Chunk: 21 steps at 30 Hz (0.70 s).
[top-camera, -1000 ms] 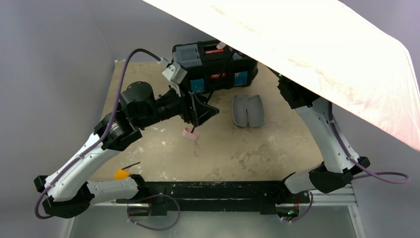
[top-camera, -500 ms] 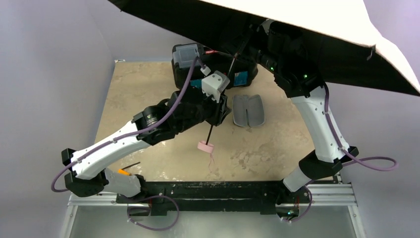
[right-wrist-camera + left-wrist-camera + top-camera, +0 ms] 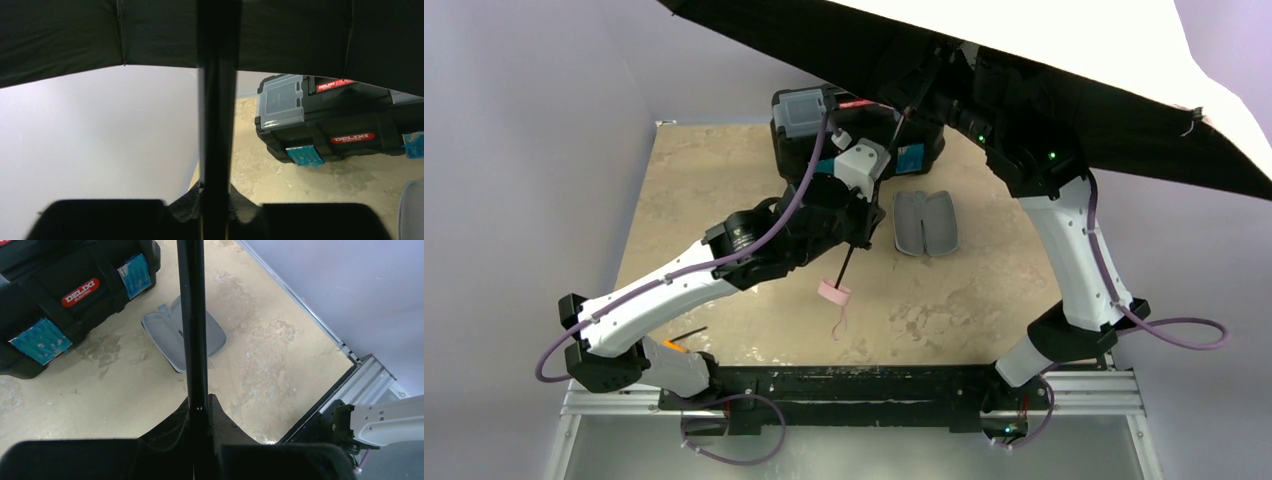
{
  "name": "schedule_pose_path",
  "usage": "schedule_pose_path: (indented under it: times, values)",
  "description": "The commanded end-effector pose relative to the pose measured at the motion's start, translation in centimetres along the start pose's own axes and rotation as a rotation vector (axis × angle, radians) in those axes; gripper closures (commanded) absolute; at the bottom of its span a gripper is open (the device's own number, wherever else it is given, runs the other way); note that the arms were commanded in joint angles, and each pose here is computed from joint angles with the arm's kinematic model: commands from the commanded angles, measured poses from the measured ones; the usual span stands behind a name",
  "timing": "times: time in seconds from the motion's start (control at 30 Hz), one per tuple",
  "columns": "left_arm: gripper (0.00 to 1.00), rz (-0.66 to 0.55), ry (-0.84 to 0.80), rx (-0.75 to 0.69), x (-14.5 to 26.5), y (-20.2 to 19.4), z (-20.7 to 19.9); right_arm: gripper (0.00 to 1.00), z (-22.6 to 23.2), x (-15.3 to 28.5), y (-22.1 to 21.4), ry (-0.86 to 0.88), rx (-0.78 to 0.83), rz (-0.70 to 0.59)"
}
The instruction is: Put away the umbrella
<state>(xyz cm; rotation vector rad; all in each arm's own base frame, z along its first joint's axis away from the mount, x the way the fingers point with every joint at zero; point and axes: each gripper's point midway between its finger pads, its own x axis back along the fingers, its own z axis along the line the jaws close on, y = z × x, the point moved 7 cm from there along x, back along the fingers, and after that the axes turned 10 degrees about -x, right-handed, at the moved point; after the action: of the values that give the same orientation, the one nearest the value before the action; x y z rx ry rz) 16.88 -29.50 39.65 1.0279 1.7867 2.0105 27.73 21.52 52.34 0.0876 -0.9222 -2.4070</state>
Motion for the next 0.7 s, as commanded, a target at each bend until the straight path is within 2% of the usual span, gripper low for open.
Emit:
schedule_pose_path:
  times: [0.0,0.03,0.07,0.23,0.4,0.67]
  values:
    - [1.00,-0.116,-0.115,0.073,2.0,3.3,-0.8,0.66,3.6,4.0,2.7,0.164,0.030,-0.099]
    - [1.00,-0.146,-0.178,0.092,2.6,4.0,-1.4,0.49,4.0,4.5,3.0,0.187,0.038,-0.109]
    - [1.00,-0.183,-0.233,0.110,3.1,4.8,-1.9,0.39,4.3,5.0,3.3,0.203,0.044,-0.122]
    - [1.00,-0.300,-0.469,0.181,6.0,7.4,-3.7,0.12,6.0,8.2,5.1,0.276,0.054,-0.203]
    - [1.00,-0.370,-0.622,0.309,8.0,8.5,-4.7,0.02,6.5,10.2,5.4,0.307,0.055,-0.214]
    - [1.00,-0.396,-0.741,0.597,8.0,7.2,-5.8,0.01,5.0,12.3,4.3,0.298,0.059,-0.200]
